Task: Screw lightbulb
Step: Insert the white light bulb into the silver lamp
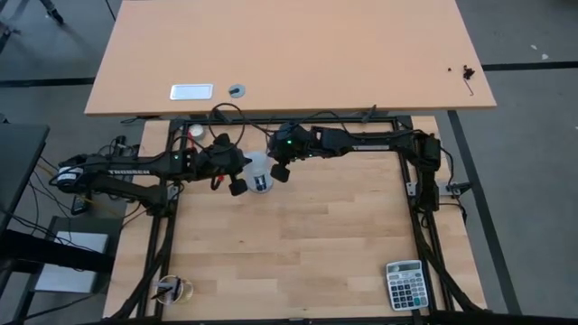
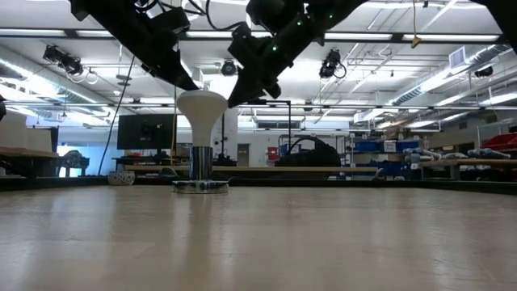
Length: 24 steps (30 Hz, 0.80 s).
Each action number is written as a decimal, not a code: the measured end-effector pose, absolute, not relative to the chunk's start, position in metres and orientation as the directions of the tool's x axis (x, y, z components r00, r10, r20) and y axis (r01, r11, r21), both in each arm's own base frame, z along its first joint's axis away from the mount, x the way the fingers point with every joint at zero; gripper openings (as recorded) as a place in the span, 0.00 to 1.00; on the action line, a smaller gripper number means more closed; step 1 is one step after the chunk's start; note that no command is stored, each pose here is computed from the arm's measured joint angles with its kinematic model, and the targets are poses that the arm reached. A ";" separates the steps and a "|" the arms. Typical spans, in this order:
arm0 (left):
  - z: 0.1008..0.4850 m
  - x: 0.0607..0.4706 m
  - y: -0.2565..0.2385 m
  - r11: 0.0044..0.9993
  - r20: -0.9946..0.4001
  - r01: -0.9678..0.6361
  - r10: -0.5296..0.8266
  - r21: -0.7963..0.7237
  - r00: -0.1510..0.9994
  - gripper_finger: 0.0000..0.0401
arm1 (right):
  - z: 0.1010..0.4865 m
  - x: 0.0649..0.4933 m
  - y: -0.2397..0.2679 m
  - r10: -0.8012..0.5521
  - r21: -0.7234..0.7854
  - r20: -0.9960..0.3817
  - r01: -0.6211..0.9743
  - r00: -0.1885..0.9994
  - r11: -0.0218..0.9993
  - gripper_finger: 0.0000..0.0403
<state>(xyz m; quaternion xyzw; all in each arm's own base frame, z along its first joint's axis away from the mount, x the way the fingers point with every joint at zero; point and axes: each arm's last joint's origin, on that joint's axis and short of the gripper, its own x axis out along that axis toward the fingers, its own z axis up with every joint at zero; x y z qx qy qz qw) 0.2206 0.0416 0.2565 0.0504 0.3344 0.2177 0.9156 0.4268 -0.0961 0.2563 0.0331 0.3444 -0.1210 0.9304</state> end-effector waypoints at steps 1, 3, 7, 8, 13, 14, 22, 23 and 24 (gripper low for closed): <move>0.256 0.220 0.041 0.902 -0.592 -0.363 0.429 0.236 0.682 0.00 | 0.255 0.427 -0.096 -0.203 -0.023 -0.650 0.248 0.732 0.969 0.02; 0.256 0.220 0.041 0.903 -0.593 -0.360 0.427 0.235 0.683 0.00 | 0.255 0.427 -0.095 -0.200 -0.023 -0.651 0.245 0.732 0.969 0.02; 0.256 0.221 0.041 0.904 -0.593 -0.358 0.423 0.232 0.685 0.00 | 0.254 0.427 -0.091 -0.194 -0.023 -0.659 0.238 0.727 0.971 0.02; 0.256 0.220 0.041 0.906 -0.595 -0.355 0.420 0.231 0.685 0.00 | 0.254 0.427 -0.090 -0.191 -0.022 -0.663 0.236 0.724 0.972 0.02; 0.255 0.220 0.041 0.906 -0.601 -0.353 0.419 0.232 0.681 0.00 | 0.253 0.429 -0.078 -0.178 -0.028 -0.671 0.216 0.719 0.976 0.02; 0.255 0.220 0.041 0.906 -0.601 -0.354 0.420 0.233 0.680 0.00 | 0.253 0.429 -0.075 -0.174 -0.028 -0.674 0.210 0.718 0.977 0.02; 0.255 0.221 0.042 0.899 -0.593 -0.367 0.435 0.240 0.678 0.00 | 0.251 0.434 -0.050 -0.083 0.000 -0.674 0.112 0.734 0.994 0.02; 0.255 0.221 0.042 0.899 -0.593 -0.367 0.435 0.240 0.678 0.00 | 0.251 0.434 -0.047 -0.079 -0.002 -0.675 0.105 0.734 0.994 0.02; 0.255 0.221 0.042 0.899 -0.593 -0.367 0.435 0.240 0.677 0.00 | 0.251 0.434 -0.045 -0.076 -0.002 -0.675 0.101 0.734 0.995 0.02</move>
